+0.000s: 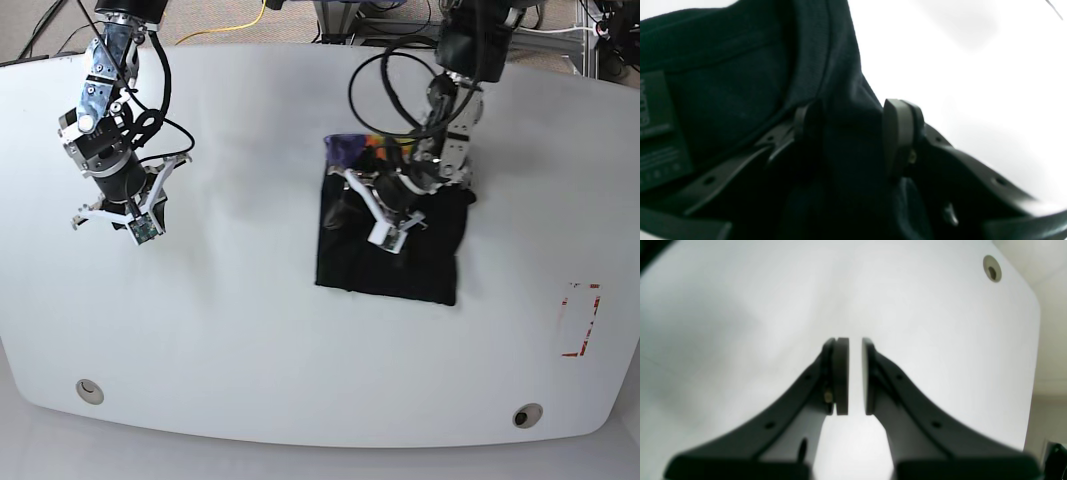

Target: Layout the t-shirt on the table in an organized manner, then fold the t-shirt properly

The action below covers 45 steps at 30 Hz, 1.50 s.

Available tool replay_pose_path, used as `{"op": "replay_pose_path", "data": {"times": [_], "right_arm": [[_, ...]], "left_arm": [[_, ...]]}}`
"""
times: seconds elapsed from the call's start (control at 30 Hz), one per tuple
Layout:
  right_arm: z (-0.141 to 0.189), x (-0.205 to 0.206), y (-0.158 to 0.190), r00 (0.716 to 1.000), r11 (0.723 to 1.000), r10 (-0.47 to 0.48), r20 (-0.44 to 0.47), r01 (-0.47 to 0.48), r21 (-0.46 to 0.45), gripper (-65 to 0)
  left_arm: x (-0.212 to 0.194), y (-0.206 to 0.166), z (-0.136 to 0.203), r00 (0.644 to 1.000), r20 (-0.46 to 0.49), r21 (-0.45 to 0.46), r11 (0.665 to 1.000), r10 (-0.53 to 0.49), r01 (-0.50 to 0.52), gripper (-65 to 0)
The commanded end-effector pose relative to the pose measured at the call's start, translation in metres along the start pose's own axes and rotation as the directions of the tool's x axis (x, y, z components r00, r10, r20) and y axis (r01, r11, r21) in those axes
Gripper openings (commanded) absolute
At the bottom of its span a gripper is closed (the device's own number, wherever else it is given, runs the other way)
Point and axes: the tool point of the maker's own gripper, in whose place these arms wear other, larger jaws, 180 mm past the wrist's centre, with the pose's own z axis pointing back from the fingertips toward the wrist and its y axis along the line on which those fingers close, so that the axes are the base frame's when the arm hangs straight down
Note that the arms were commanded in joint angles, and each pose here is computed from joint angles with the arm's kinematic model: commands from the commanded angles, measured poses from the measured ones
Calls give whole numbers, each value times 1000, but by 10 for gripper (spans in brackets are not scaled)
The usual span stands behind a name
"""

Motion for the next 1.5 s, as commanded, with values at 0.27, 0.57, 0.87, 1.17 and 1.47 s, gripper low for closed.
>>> {"op": "replay_pose_path", "data": {"times": [0.27,0.57,0.87,1.17,1.47], "right_arm": [[3,13,-7,999,1000,9,47,-8,-20,-588],[1,15,1,998,1000,-28,57,29,-10,-590],[2,8,7,999,1000,-29,40,29,3,-590],[3,4,10,999,1000,-30,32,29,11,-590],[3,6,8,999,1000,-26,38,26,6,-590]], "left_arm": [[-81,116,115,933,-354,201,969,-62,141,-375],[-91,181,189,900,-432,256,948,-62,189,-375],[-91,240,233,878,-477,320,924,-34,210,-375],[-78,286,262,875,-485,367,905,-11,215,-375],[-52,293,267,872,-484,359,890,-79,280,-376]]}}
